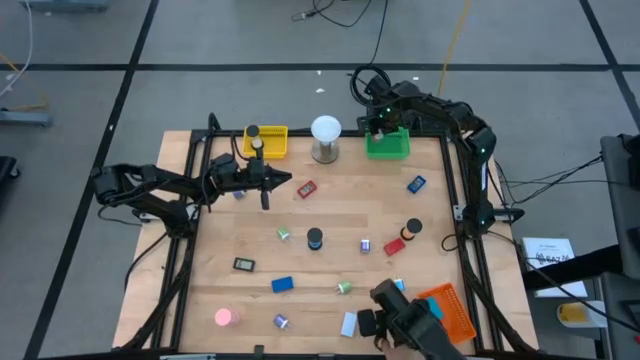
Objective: Pick & Place Office items
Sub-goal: Put the pink charger adapter into the green bin, then put the top purple charger adapter into the green bin
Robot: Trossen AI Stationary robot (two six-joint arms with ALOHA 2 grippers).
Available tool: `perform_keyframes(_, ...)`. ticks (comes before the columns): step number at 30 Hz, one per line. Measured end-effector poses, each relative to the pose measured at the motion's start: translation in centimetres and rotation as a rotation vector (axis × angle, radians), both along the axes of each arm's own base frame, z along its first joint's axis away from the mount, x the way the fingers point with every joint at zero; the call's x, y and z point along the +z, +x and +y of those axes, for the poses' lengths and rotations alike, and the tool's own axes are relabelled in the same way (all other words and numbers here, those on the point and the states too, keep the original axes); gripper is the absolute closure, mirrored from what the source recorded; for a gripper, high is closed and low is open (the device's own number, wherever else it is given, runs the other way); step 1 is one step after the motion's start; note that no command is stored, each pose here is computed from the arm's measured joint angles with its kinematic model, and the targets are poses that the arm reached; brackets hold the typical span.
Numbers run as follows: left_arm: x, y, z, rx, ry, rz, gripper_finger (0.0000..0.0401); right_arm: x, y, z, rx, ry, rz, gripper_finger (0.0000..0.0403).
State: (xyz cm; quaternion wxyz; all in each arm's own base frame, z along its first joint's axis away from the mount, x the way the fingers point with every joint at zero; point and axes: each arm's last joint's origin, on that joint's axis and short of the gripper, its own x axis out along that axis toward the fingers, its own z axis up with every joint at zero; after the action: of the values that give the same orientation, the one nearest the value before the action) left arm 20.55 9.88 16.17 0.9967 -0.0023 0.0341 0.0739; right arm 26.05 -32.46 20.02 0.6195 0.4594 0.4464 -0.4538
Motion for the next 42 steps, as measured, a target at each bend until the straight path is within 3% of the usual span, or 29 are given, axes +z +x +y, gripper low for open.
perform_keyframes(17,0.0,0.0,0.0,0.000,-0.004,0.000,0.0371,-0.7,0.1,0.0,-0.080,-0.011,-0.031,0.0267)
perform_keyframes(35,0.0,0.0,0.0,0.001,-0.008,0.000,0.0371,-1.4,0.6,-0.1,-0.083,-0.050,-0.070,0.0220)
perform_keyframes(42,-0.1,0.0,0.0,0.001,-0.010,0.004,0.0371,1.0,-0.1,0.3,-0.029,-0.114,-0.075,0.0209)
